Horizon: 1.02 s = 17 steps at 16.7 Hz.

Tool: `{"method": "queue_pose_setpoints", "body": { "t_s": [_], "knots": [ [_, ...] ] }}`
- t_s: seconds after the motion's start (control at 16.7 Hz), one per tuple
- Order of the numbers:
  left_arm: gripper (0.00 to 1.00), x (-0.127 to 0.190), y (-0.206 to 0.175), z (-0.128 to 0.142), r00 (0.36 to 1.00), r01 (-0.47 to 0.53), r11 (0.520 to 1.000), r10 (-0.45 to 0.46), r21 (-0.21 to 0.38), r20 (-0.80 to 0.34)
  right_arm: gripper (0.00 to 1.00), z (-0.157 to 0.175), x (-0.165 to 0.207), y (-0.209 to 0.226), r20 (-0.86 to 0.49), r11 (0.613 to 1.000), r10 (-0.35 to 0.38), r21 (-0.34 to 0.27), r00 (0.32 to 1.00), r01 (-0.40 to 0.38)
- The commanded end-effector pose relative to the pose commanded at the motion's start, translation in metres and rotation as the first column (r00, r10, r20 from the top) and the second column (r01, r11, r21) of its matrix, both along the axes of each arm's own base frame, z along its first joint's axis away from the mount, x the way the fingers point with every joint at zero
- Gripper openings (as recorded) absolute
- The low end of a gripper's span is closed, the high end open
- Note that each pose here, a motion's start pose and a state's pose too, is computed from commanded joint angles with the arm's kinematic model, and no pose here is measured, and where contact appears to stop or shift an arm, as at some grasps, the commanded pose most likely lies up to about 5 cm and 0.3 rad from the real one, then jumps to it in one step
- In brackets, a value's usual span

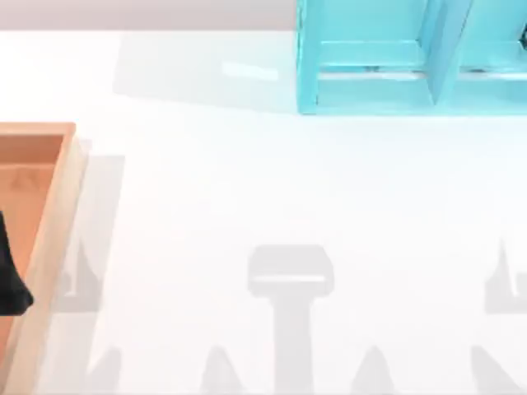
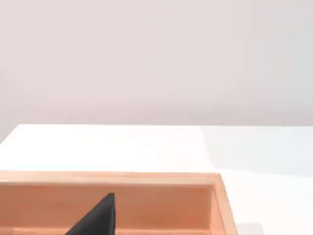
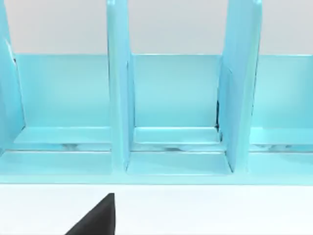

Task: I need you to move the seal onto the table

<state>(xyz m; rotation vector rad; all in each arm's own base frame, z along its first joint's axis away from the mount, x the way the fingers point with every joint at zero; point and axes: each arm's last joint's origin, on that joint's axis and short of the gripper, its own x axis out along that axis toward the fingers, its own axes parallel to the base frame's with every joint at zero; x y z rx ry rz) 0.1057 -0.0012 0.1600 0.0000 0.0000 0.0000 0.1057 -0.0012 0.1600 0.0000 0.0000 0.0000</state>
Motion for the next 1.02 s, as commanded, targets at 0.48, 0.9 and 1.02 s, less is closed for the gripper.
{"method": "queue_pose_setpoints", "body": {
  "t_s": [0.48,0.9,1.02],
  "knots": [
    [1.0,0.006,0.006,0.03,0.975,-0.039,0.998,0.05,0.056,-0.217,1.0,0.0,0.0,0.0,0.0,1.0,0.0,0.0,1.0,0.0],
    [1.0,0.059,0.03,0.081,0.685,-0.035,0.991,0.119,0.131,-0.719,1.0,0.0,0.0,0.0,0.0,1.0,0.0,0.0,1.0,0.0],
    [1.0,0.083,0.042,0.088,0.541,-0.018,0.992,0.115,0.126,-0.833,1.0,0.0,0.0,0.0,0.0,1.0,0.0,0.0,1.0,0.0]
  ]
}}
